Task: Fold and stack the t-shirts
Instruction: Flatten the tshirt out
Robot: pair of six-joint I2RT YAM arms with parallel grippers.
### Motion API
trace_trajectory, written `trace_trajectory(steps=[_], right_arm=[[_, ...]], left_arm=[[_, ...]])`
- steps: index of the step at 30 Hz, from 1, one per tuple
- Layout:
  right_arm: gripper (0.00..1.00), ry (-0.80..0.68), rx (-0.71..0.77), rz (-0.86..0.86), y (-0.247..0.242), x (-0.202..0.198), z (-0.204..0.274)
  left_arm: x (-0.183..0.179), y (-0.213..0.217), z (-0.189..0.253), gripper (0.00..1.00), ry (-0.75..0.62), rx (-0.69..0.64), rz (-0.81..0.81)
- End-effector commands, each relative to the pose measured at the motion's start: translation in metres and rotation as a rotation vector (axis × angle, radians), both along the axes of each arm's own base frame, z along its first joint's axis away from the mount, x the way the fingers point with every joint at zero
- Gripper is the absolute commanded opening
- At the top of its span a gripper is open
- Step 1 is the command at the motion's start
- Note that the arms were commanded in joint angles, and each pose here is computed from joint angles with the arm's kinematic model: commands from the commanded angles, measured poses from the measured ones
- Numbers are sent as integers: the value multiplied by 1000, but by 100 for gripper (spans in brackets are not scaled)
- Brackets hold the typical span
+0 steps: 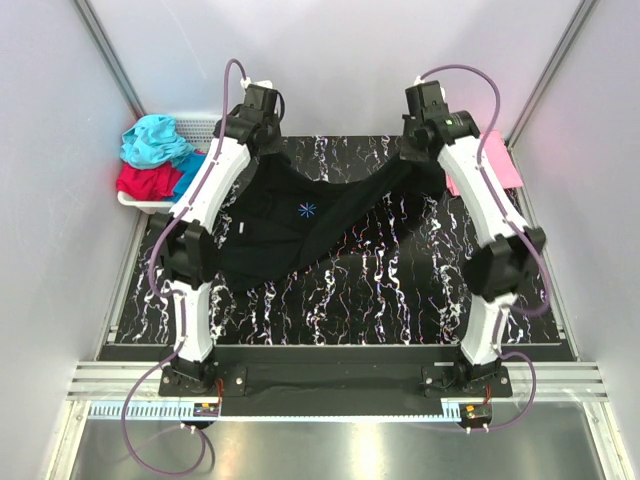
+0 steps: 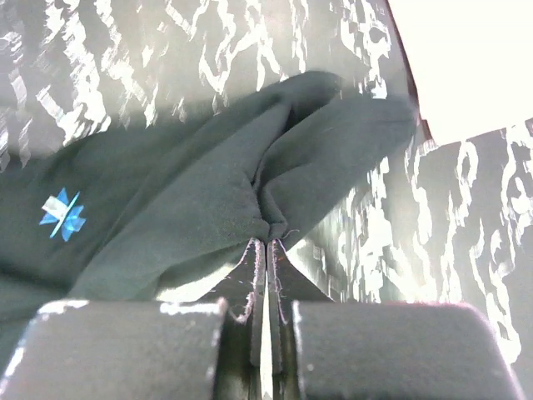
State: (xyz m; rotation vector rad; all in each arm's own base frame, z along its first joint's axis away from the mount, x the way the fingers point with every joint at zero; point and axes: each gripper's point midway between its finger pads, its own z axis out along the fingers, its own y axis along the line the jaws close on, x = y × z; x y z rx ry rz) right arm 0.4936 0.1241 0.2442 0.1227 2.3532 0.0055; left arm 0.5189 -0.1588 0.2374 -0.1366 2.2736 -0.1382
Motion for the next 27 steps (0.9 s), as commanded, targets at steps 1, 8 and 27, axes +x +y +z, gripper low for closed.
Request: trace_trajectory(steps=[1,8,27], right_arm=[[0,123,-4,-23,5,-68,-10],[0,398,153,-6,23,-197,-54],[66,365,-33,-151,11,-158,-93]], left_arm=[[24,8,20,0,-73,-21,38],[45,15,11,0,-76,-60,86],[44,15,16,0,-87,-68,72]])
